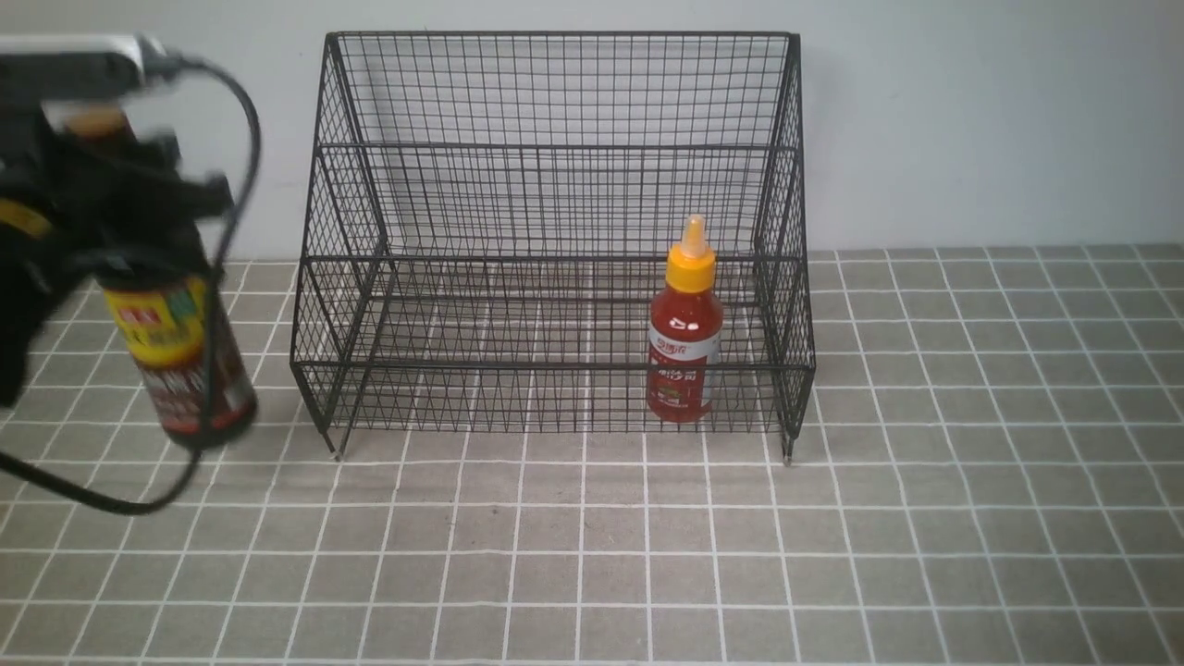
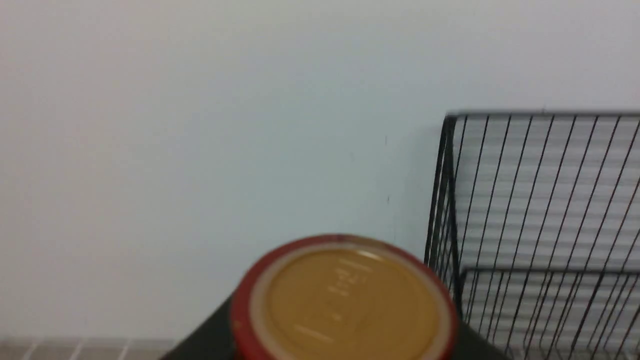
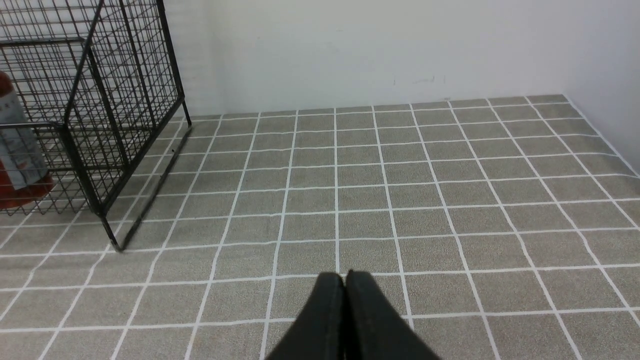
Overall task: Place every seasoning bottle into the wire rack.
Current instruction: Use the left arm to put the condiment bottle back on the shelf
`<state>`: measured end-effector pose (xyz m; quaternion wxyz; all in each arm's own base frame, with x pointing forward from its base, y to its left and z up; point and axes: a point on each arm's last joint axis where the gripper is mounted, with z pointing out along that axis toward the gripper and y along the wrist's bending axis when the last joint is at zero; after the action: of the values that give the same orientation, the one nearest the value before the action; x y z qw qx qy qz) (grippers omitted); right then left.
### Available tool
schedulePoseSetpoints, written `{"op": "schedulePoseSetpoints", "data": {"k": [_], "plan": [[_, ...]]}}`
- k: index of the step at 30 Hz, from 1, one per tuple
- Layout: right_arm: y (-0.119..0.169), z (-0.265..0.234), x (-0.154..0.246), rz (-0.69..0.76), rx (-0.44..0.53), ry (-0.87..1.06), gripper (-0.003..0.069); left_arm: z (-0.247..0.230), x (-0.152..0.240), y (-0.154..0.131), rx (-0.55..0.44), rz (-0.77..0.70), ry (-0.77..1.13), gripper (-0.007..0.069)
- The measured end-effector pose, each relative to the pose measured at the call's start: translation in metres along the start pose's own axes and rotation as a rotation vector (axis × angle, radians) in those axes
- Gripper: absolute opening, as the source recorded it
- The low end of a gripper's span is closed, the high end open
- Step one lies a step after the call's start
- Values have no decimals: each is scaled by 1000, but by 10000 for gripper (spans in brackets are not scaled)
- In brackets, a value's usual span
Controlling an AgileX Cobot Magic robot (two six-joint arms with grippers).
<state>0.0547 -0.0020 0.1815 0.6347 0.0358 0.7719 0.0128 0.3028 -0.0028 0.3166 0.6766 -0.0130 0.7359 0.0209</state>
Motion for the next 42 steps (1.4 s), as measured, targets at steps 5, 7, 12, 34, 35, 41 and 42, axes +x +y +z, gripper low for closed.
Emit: {"op": "schedulePoseSetpoints", "data": {"k": [5,7,12,34,35,41,42], "plan": [[0,0,0,-2,0,0,-14,-11,-47,-1,20,-6,-97,256],[0,0,0,-3,0,0,-14,-12,-59,-4,31,-12,-125,256],[0,0,0,-3,0,0,-14,-11,-85,-27,111,-27,-185,256],[0,0,0,-3,0,0,-14,94,-59,-90,216,-41,-121,256],[0,0,0,-3,0,0,-14,95,-57,-91,216,-40,-117,256],[0,0,0,-3,0,0,-14,104,-29,-96,243,-18,51,256],[0,0,0,-3,0,0,-14,104,-27,-97,249,-15,73,256]]}}
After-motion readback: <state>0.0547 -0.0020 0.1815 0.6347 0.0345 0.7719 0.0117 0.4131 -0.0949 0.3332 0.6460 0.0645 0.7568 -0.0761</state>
